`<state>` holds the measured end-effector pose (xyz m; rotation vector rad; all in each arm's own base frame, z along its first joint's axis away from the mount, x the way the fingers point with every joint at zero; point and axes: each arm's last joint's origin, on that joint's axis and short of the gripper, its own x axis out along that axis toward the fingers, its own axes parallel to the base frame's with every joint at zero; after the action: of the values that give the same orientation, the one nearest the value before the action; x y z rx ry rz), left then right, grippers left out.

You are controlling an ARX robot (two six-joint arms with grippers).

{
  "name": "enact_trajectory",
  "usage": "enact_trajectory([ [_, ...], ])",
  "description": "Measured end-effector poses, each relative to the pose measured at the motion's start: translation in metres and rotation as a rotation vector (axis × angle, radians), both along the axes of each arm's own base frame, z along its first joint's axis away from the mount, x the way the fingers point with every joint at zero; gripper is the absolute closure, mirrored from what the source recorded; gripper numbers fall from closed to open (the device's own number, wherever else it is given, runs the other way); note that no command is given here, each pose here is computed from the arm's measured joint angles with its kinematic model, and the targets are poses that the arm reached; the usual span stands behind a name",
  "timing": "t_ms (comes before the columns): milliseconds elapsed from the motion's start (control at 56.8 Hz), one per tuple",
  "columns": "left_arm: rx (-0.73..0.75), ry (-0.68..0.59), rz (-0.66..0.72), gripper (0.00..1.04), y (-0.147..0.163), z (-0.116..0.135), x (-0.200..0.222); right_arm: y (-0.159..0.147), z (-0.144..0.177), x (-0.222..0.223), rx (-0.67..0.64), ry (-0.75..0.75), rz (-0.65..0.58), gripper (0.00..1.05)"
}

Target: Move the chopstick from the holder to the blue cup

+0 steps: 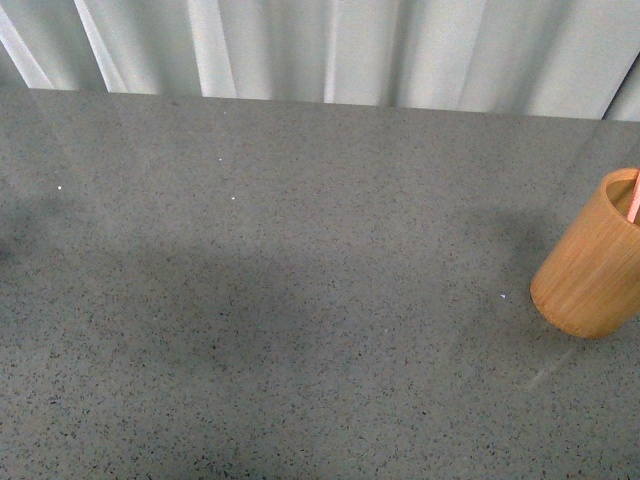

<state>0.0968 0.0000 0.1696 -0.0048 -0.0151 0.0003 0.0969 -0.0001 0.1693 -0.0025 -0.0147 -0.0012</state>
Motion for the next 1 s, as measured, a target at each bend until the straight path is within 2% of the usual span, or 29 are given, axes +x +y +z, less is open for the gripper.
enact_trajectory([
  [1003, 0.0, 0.0, 0.0, 0.07, 0.0, 0.0, 0.0, 0.0, 0.0, 0.0, 0.0, 0.0, 0.0, 0.1],
])
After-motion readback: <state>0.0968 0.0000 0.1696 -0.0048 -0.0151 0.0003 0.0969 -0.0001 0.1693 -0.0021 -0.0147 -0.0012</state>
